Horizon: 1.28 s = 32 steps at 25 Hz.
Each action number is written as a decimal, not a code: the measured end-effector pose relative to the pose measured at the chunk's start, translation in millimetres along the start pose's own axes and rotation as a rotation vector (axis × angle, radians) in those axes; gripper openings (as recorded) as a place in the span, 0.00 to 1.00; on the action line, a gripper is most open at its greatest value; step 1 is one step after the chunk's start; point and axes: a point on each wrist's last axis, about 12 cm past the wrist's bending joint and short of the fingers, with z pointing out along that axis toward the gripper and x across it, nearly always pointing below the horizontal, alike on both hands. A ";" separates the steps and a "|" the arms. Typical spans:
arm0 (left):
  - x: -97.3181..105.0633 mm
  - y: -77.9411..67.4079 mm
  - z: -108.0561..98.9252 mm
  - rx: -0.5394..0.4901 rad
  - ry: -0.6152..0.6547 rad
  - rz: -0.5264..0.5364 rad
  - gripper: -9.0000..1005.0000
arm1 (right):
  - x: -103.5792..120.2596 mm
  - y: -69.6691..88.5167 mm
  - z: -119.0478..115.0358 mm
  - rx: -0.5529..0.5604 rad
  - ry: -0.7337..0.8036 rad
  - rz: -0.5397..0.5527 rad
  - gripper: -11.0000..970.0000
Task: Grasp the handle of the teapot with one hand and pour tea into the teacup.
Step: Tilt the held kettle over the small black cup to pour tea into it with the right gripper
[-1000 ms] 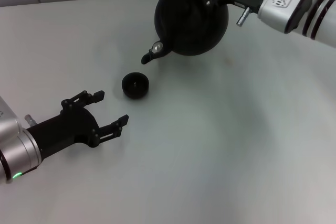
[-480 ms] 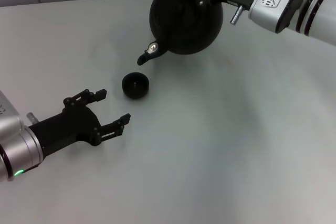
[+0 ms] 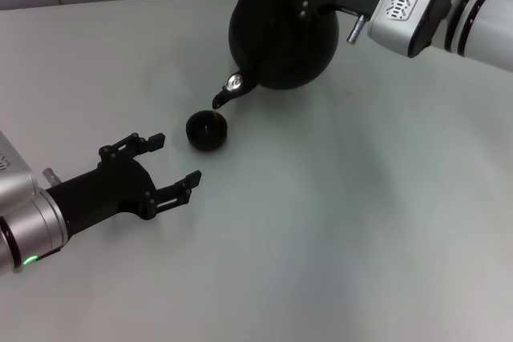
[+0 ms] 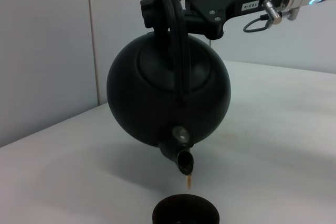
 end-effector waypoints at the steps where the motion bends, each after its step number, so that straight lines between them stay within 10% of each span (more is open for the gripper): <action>1: 0.0 0.0 0.0 0.000 0.000 0.000 0.82 | -1.1 -0.3 1.1 -0.002 -0.003 -0.003 0.10; 32: 2.4 -0.7 -0.8 0.000 0.006 -0.005 0.82 | -9.0 6.7 15.6 -0.050 0.009 -0.044 0.10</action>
